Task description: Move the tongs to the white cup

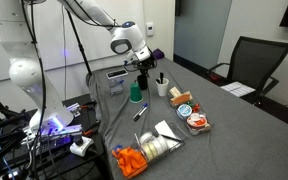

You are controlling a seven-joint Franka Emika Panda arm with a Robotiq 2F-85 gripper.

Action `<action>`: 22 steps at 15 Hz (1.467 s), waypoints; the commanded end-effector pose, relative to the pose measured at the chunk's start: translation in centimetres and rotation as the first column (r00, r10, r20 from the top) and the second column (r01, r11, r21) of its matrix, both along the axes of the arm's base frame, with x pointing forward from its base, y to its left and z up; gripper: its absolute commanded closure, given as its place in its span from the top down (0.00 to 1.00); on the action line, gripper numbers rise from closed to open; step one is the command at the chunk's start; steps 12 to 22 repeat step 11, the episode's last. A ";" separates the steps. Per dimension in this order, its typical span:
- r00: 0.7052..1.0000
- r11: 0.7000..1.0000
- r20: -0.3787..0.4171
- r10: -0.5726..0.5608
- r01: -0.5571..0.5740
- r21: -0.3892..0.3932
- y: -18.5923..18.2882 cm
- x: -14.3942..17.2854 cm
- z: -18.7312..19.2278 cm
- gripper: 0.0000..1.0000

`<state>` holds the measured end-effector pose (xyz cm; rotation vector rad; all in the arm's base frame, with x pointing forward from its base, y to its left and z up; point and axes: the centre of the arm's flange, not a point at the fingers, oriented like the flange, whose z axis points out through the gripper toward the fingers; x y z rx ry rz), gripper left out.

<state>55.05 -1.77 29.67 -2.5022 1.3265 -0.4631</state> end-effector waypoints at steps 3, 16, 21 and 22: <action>0.990 0.989 -0.011 0.139 -0.140 -0.040 -0.4 -4.8 1.4 1.00; 0.976 0.973 -0.025 0.218 -0.219 -0.069 -0.2 -7.4 1.5 1.00; 0.976 0.973 -0.025 0.218 -0.219 -0.069 -0.2 -7.4 1.5 1.00; 0.976 0.973 -0.025 0.218 -0.219 -0.069 -0.2 -7.4 1.5 1.00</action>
